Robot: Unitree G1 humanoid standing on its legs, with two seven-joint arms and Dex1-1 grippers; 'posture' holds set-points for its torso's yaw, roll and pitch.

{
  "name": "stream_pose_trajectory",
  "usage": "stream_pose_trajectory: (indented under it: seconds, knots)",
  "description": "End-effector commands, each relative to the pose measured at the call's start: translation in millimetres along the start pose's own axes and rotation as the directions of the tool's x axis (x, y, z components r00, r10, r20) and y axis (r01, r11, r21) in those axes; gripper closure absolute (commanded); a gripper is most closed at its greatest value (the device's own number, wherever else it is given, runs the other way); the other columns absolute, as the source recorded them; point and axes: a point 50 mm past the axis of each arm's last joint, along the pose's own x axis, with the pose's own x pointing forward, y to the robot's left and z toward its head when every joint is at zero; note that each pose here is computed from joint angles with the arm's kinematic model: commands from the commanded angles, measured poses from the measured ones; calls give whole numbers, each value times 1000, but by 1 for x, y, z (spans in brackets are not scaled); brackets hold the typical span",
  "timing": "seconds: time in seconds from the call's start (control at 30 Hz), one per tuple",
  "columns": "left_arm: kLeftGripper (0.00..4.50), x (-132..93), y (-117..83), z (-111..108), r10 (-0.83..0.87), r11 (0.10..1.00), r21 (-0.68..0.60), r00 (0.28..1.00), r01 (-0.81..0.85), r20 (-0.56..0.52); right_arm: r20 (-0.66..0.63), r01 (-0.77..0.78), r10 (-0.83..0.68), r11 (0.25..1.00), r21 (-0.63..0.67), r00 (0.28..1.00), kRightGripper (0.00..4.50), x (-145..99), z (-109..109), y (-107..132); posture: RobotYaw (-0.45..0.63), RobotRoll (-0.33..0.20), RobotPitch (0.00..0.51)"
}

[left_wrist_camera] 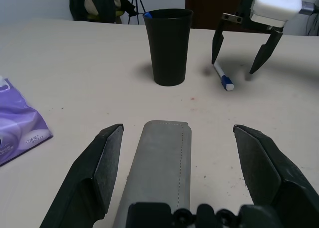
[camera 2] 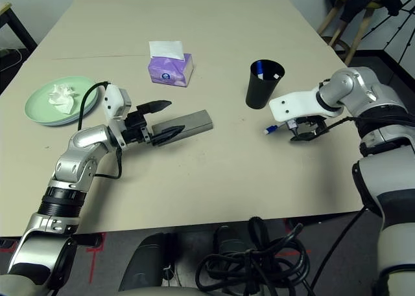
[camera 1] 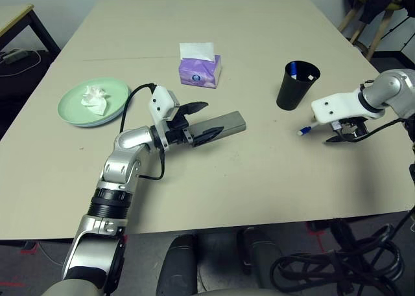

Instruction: Organize and tidy the items on the table.

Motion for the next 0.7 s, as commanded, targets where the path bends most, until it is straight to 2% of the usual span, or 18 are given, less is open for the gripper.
stream_pose_trajectory:
  seconds: [0.03,0.37,0.7]
  knots:
    - [0,-4,-3,3,4,1000,2,1000,-4,13,-15,-7,6,998,-57,1000,33,-3,3,-4,150,0,161]
    - [0,-8,-6,1,28,1000,-6,1000,-28,11,8,-105,107,985,-135,994,33,-9,11,-5,171,0,182]
    - [0,-11,-9,0,46,999,-9,999,-46,8,-16,-122,121,968,-218,992,33,-5,17,-8,192,0,204]
